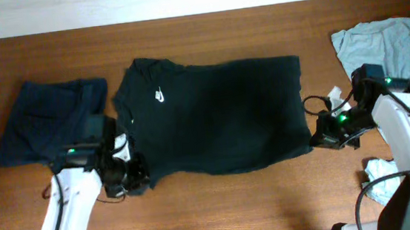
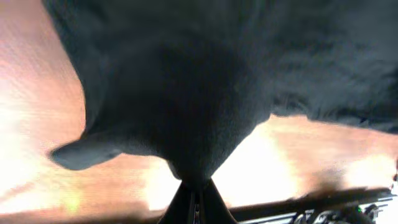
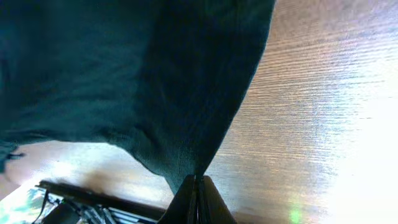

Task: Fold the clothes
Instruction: 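Lift the hem with both grippers and fold it up toward the collar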

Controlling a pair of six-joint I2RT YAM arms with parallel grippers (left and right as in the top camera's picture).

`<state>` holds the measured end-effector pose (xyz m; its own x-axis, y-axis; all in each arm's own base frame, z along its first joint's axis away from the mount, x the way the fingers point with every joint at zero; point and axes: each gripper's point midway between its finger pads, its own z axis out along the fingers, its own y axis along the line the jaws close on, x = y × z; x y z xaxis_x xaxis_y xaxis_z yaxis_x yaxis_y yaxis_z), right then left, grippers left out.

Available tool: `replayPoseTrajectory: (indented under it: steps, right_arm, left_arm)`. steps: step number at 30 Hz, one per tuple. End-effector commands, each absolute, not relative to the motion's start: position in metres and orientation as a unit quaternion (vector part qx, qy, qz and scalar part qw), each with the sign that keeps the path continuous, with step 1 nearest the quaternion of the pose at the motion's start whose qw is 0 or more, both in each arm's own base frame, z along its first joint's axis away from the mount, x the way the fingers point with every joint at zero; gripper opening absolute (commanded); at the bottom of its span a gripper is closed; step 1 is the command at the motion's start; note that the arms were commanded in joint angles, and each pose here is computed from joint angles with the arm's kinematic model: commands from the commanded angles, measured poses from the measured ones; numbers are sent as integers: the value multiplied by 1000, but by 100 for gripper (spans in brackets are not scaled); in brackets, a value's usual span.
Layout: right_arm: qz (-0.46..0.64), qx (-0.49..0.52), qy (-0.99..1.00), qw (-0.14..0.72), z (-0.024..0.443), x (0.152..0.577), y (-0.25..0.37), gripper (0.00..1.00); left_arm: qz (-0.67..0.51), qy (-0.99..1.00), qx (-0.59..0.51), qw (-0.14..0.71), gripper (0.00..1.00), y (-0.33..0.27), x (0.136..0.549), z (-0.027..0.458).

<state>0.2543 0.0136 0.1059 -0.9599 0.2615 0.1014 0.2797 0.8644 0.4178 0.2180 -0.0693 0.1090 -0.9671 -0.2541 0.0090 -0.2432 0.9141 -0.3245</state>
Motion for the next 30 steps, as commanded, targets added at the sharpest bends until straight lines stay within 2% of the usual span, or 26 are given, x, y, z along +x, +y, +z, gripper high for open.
replayPoseTrajectory:
  steps: [1,7,13,18,30]
  right_arm:
    - [-226,-113,-967,-26,132,270,13,4]
    - [-254,-115,-958,-62,140,288,19,4]
    - [-249,-131,-952,-123,142,322,11,4]
    - [-248,-132,-948,-150,140,340,7,4]
    - [-250,-157,-944,-147,106,369,-1,5]
  left_arm:
    - [-133,984,-93,69,0,-59,233,128]
    - [-96,990,-67,85,0,-47,247,120]
    - [-78,984,-25,157,0,-44,294,117]
    - [-80,980,14,183,0,-48,318,109]
    - [-75,965,52,248,0,-51,358,110]
